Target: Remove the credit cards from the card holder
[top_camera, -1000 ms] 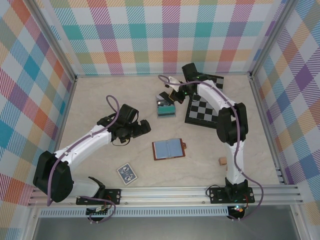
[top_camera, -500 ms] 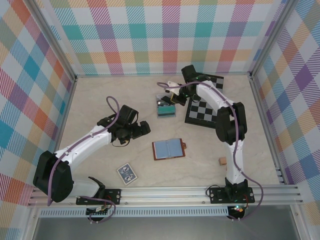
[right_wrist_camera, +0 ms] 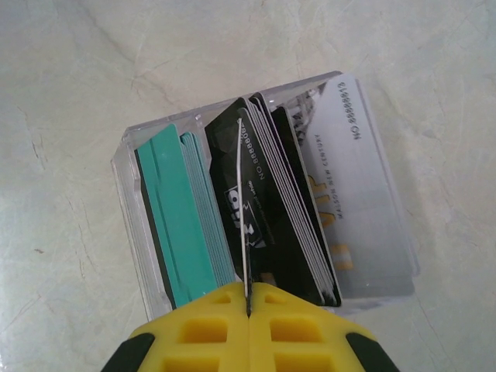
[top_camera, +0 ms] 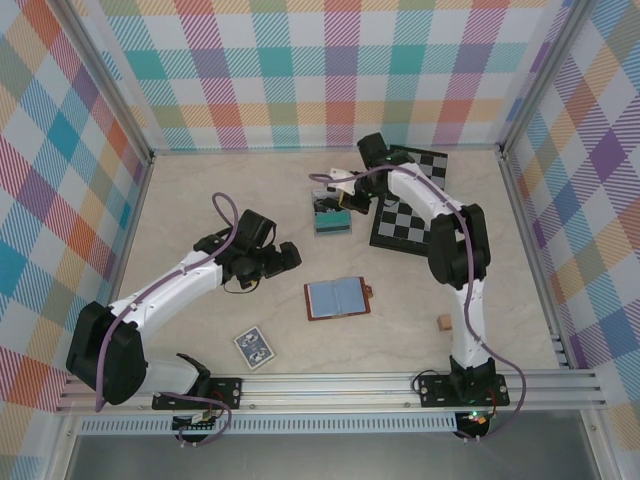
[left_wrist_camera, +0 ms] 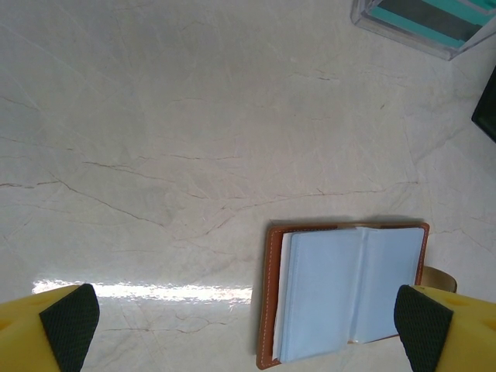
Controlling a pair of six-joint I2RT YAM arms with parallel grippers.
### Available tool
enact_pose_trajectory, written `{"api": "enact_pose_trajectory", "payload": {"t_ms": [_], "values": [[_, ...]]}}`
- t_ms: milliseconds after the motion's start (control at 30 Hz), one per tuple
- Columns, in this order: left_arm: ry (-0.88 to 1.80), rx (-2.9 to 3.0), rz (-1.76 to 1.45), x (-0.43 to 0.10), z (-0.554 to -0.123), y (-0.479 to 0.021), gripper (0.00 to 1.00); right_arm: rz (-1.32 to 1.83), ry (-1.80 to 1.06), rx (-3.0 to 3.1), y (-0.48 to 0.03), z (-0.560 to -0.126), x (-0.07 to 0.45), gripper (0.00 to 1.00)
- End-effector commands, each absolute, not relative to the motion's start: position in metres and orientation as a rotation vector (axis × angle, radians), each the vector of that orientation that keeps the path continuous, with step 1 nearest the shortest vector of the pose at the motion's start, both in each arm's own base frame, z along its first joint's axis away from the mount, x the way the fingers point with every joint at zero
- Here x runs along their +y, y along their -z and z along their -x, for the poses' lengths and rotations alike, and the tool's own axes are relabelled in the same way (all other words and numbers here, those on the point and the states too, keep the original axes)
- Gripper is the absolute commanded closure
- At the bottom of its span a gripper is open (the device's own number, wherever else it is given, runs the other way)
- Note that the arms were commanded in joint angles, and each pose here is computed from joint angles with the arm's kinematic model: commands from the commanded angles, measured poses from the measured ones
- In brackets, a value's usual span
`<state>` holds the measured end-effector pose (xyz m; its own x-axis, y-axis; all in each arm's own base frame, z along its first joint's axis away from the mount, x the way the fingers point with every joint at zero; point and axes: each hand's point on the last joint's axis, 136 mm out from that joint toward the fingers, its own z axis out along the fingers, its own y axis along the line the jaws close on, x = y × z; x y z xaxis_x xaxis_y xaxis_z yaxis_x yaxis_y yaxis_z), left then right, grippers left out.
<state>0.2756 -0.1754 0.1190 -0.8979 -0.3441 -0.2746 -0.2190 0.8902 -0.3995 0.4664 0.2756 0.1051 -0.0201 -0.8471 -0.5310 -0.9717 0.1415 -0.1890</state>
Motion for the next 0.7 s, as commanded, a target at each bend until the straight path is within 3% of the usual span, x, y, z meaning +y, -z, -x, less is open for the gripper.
{"api": "enact_pose_trajectory", "payload": {"t_ms": [0,667], "values": [[0.505,2.733,0.416,-0.171,-0.274,-0.112,0.00,1.799,-0.286,1.916,-0.087,-0.463,0.274,0.95],[0.507,2.732,0.425,-0.170,-0.272,-0.110,0.00,1.649,-0.218,1.956,-0.117,-0.482,0.276,0.83]]}}
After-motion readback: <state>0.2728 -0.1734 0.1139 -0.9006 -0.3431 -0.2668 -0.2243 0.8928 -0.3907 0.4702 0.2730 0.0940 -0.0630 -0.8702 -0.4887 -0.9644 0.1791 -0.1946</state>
